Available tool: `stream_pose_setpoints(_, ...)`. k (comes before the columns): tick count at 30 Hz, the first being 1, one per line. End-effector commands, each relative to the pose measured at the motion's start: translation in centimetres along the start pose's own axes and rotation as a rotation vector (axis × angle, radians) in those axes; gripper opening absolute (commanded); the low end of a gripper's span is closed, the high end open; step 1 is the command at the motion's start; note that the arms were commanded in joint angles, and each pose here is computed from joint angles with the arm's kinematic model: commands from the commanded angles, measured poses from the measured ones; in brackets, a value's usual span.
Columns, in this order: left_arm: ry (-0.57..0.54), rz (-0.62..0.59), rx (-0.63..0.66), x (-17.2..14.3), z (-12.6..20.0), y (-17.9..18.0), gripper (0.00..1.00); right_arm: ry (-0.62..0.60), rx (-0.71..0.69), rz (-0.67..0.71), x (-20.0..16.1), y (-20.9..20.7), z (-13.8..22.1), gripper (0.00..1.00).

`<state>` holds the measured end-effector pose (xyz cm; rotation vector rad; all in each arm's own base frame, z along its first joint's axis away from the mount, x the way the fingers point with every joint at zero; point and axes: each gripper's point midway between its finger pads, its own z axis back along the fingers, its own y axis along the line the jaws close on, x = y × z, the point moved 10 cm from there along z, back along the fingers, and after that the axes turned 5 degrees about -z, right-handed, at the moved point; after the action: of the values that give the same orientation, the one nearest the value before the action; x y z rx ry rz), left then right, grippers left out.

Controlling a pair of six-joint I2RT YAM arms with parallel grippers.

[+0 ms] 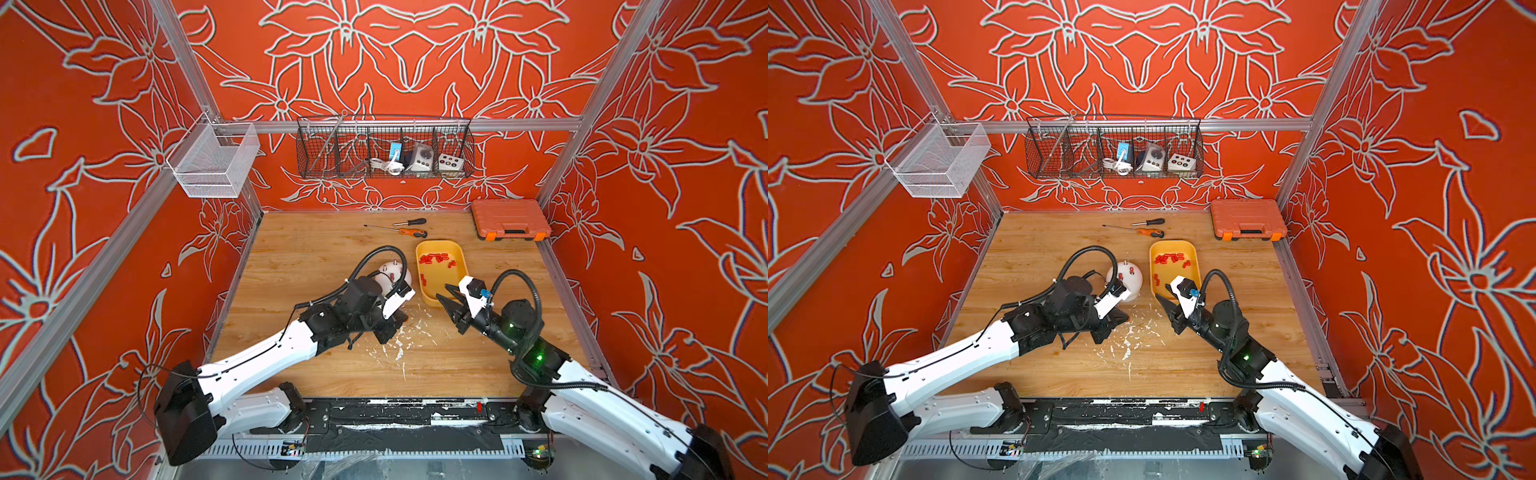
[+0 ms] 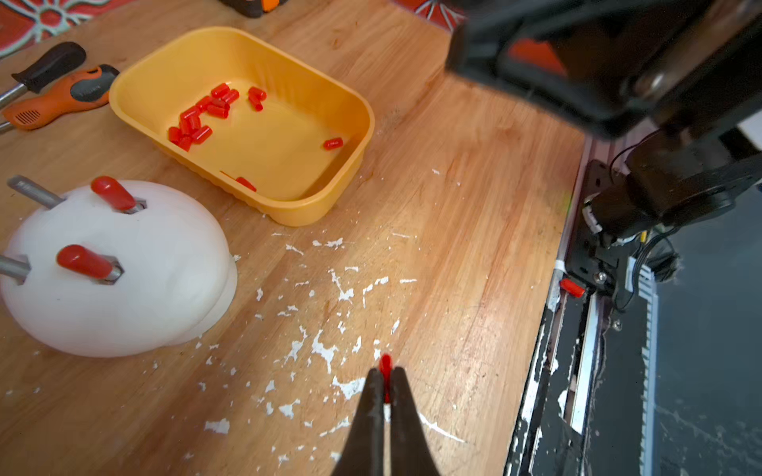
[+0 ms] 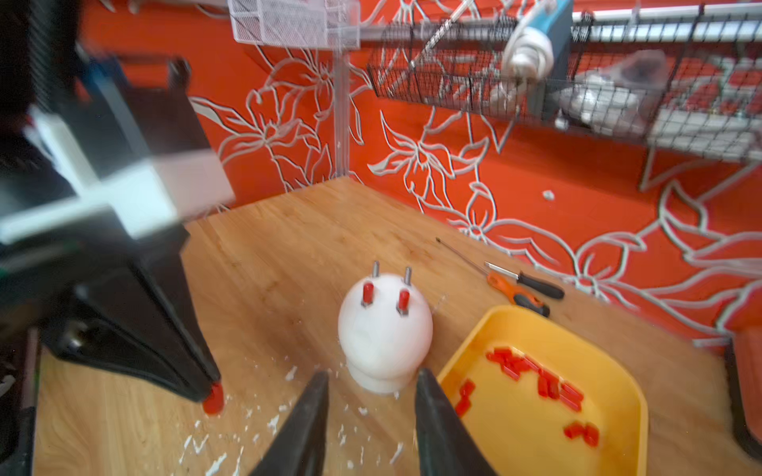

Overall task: Cover the protruding screws with screw protection sleeves
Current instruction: Place the screw protection sleeve at the center of the board.

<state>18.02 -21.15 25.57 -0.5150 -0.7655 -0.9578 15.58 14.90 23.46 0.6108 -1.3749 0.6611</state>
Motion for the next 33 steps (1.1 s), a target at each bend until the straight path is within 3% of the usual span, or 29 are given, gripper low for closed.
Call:
stream_pose_setpoints(1, 0.261, -0.042, -0.012, -1.8, 0.6, -0.6, 0.00, -0.069, -0.116, 0.025, -1.8, -0.7, 1.0, 0.41)
stream_pose_setpoints(8, 0.560, -0.226, -0.090, -3.1, -2.6, -1.8, 0.00, -0.206, -0.299, 0.032, -2.3, -1.6, 5.1, 0.46)
stream_pose_setpoints(13, 0.692, -0.360, -0.148, -3.6, -4.7, -2.2, 0.00, -0.283, -0.298, 0.036, -2.3, -1.5, 6.8, 0.51)
stream_pose_setpoints(24, 0.884, -0.467, -0.271, -5.2, -10.0, -2.5, 0.00, -0.260, -0.311, 0.020, -1.9, -1.6, 6.9, 0.53)
stream_pose_setpoints(33, 0.910, -0.510, -0.299, -6.3, -12.1, -2.3, 0.00, -0.297, -0.358, 0.002, -2.0, -1.8, 7.8, 0.53)
